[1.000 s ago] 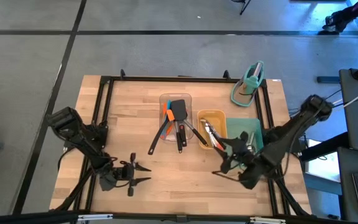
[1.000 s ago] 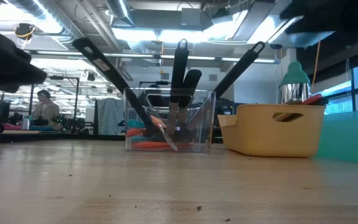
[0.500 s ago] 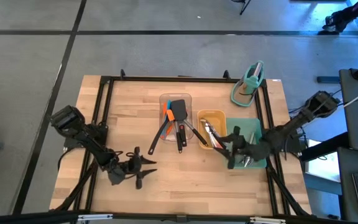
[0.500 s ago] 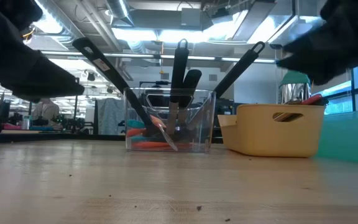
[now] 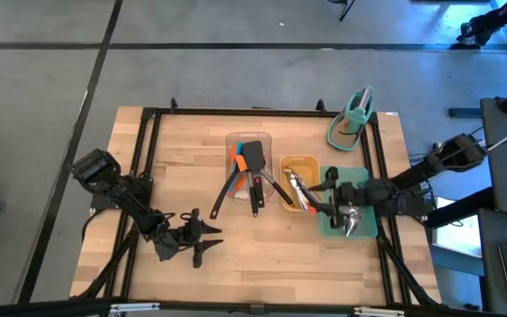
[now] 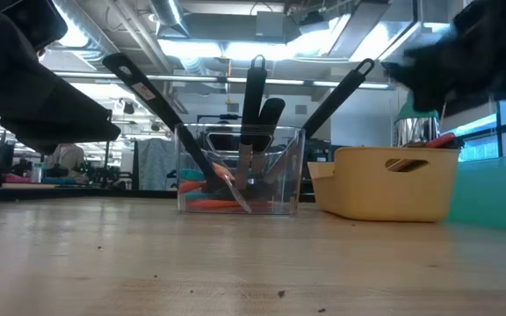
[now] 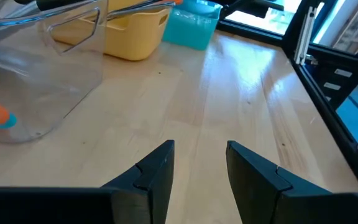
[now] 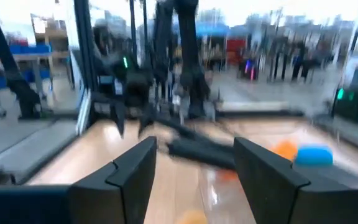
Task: Pick & Place Kitchen Items
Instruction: Return to Home Position
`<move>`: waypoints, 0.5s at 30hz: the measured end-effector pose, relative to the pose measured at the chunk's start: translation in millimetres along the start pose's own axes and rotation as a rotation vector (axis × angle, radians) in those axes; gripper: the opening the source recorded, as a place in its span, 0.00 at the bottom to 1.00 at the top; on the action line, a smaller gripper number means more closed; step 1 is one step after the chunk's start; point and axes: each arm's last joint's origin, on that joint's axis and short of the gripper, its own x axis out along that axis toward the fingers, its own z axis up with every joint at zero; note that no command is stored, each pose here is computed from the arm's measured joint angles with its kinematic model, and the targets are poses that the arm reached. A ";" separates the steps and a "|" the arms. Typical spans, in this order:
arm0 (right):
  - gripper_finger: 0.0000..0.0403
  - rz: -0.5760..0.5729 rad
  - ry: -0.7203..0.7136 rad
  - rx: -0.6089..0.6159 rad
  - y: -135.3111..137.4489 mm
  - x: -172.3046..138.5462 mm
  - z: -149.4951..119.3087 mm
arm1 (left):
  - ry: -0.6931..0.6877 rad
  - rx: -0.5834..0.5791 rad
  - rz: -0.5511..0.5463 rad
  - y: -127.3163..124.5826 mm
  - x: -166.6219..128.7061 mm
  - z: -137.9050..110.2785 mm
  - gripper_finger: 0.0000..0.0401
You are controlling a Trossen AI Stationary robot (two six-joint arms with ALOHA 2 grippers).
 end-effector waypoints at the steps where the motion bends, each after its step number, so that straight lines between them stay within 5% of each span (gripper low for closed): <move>1: 0.54 0.001 0.024 0.010 -5.4 2.1 -2.5 | 0.001 0.000 0.000 0.1 0.0 -0.1 0.35; 4: 0.54 -0.007 0.094 0.044 -22.1 6.2 -9.7 | 0.006 0.000 -0.007 -0.2 0.0 -0.2 0.35; 10: 0.54 -0.198 0.177 0.079 -42.4 6.7 -18.7 | 0.033 -0.054 -0.043 -1.2 0.0 -1.0 0.35; 15: 0.54 -0.149 0.078 0.016 -41.2 6.4 -5.6 | 0.053 -0.061 -0.057 -1.3 -0.2 -2.1 0.35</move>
